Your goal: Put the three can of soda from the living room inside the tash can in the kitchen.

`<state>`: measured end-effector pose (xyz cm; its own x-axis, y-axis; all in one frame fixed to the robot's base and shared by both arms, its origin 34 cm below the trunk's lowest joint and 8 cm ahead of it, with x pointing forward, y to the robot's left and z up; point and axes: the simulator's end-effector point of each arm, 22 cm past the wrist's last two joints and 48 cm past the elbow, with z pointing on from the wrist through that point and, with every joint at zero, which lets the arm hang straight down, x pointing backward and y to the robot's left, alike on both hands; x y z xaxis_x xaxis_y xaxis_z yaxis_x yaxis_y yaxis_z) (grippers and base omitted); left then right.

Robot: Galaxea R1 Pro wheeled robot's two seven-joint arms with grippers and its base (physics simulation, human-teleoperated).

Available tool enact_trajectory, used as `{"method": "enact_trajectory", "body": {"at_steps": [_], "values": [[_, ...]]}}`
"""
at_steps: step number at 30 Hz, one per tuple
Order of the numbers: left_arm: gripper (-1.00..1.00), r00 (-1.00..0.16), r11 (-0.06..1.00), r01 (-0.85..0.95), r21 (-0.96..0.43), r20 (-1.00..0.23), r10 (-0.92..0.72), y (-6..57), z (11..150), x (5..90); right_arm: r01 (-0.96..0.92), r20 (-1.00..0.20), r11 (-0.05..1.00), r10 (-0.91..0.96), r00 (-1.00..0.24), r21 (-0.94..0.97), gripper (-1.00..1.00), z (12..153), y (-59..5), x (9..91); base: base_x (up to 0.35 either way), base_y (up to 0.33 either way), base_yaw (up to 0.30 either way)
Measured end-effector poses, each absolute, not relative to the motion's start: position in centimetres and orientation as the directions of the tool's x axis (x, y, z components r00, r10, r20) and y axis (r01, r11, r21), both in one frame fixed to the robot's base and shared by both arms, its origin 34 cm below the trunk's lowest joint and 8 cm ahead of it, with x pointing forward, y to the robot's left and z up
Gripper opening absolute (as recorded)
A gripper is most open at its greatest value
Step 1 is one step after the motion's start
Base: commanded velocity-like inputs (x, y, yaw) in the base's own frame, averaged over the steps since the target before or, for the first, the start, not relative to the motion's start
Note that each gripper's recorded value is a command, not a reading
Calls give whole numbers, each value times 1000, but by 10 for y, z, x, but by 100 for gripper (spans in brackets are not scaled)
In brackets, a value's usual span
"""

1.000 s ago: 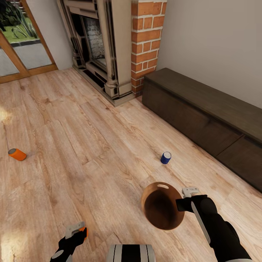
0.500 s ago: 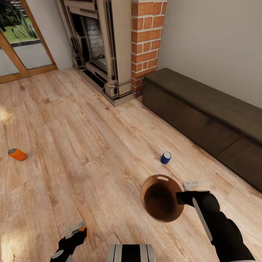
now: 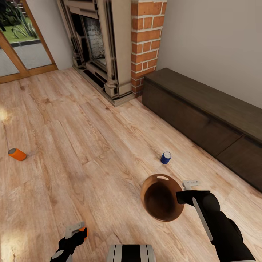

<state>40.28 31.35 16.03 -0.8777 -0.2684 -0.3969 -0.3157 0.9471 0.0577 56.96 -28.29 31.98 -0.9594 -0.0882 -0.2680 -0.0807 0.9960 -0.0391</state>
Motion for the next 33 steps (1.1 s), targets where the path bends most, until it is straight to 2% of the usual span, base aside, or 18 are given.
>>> {"method": "enact_trajectory", "body": {"at_steps": [33], "values": [[100,-878,948,-313,54,-397,-267,312,127,394,-80,-269,996,-87,-959,-36,-100,286,-282,561,0,0,0]]}}
